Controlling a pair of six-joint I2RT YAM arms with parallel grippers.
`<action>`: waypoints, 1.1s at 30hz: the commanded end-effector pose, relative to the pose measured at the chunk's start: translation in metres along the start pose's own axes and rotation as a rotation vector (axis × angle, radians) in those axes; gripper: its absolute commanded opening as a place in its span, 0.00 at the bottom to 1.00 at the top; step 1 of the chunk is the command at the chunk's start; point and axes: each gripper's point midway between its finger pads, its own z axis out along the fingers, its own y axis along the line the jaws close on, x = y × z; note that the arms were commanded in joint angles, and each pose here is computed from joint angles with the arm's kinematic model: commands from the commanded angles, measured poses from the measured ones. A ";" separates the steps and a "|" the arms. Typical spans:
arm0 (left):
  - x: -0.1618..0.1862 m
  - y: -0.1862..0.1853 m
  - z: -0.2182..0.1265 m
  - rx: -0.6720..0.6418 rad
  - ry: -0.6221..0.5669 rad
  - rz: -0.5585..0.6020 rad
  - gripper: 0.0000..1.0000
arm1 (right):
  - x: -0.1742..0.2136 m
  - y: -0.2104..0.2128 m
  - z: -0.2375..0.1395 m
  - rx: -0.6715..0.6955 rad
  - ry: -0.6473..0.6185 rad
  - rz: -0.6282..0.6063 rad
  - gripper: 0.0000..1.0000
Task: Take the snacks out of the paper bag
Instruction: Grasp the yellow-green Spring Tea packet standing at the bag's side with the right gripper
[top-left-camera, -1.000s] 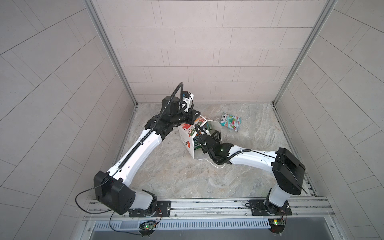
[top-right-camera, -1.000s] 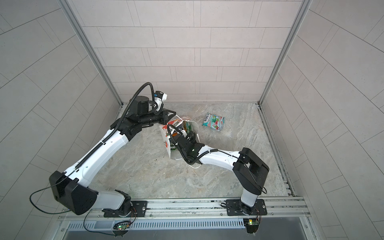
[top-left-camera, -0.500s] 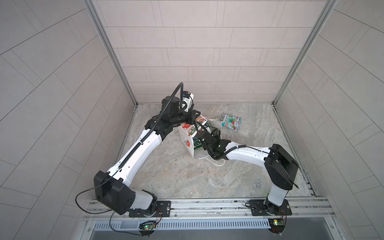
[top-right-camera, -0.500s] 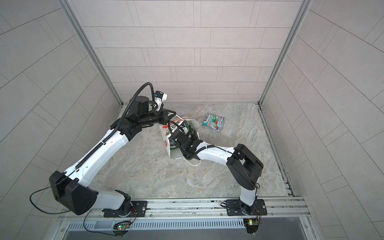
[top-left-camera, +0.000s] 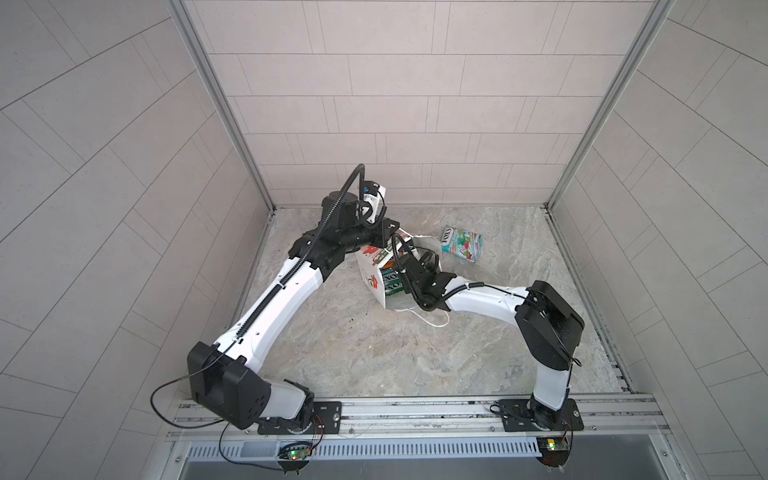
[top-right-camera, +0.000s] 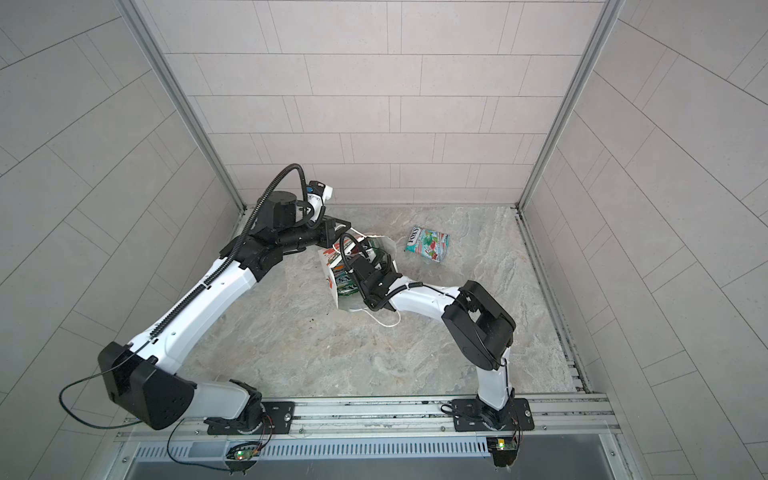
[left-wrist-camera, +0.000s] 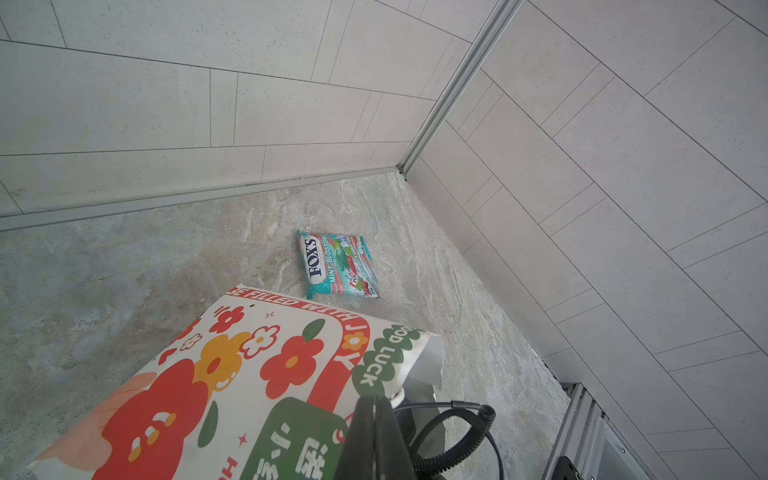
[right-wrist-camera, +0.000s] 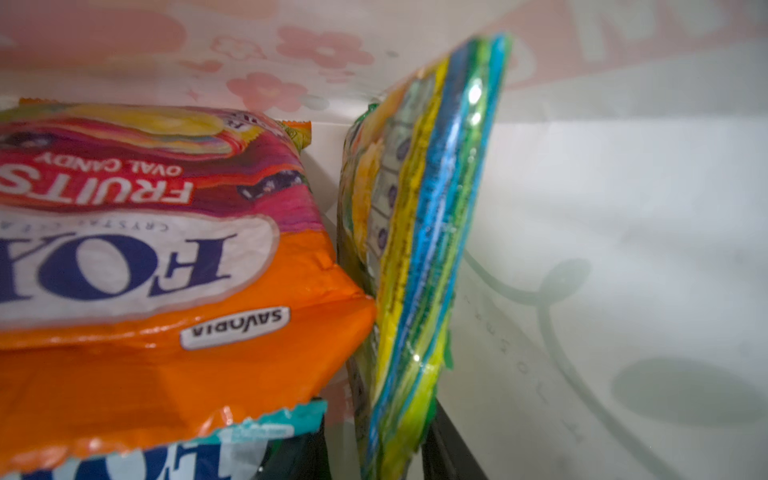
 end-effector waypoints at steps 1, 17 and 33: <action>-0.005 -0.003 -0.004 0.014 -0.024 0.019 0.00 | 0.011 -0.001 0.014 0.010 0.045 -0.008 0.31; -0.003 0.002 -0.001 -0.004 -0.018 0.008 0.00 | -0.007 0.000 -0.016 -0.138 0.017 -0.013 0.00; -0.001 0.006 0.004 -0.013 -0.009 -0.009 0.00 | -0.024 -0.020 -0.087 -0.274 -0.084 0.014 0.00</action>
